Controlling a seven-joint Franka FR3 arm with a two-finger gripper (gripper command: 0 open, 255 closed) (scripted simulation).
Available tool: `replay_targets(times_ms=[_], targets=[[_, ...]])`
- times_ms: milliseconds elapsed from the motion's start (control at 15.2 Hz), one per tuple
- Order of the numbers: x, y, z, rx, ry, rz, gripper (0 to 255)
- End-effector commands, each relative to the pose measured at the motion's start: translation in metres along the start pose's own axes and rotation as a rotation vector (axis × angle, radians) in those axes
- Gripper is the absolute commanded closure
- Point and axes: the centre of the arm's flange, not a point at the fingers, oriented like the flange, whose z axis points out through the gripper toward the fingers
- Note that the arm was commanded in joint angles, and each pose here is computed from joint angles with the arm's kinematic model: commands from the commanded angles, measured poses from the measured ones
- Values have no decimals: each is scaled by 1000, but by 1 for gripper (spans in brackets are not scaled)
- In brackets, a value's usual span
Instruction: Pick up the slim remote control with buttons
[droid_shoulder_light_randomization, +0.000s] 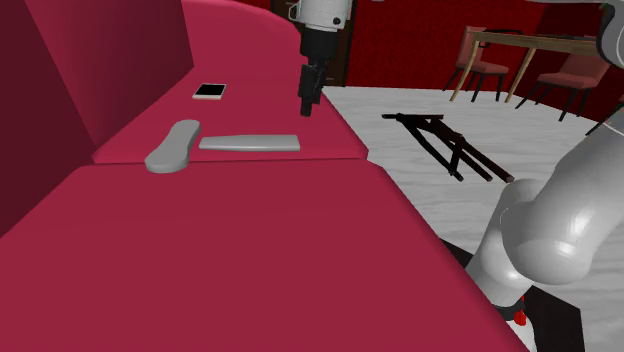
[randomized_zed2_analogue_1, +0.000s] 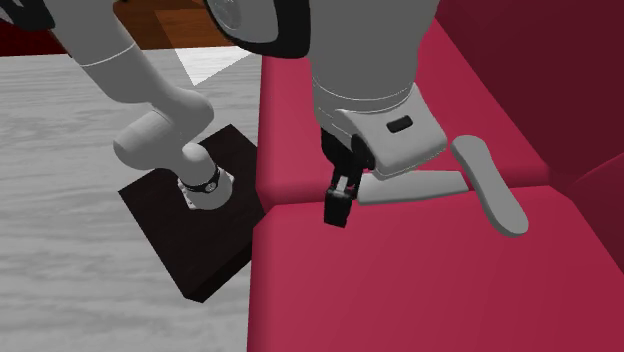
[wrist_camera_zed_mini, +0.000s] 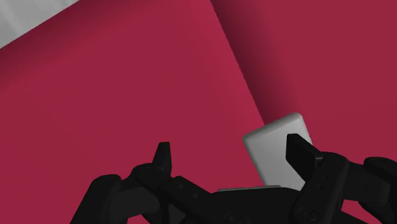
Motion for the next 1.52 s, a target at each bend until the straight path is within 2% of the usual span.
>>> replay_targets(times_ms=[0, 594, 1122, 1254, 1320, 1452], targets=[[26, -14, 6, 4, -10, -77, 0], [116, -95, 30, 15, -57, -409, 0], [115, -97, 70, 16, -58, -416, 0], [115, -97, 70, 16, -58, -416, 0], [116, -97, 71, 16, -58, -416, 255], [116, -97, 71, 16, -58, -416, 255]])
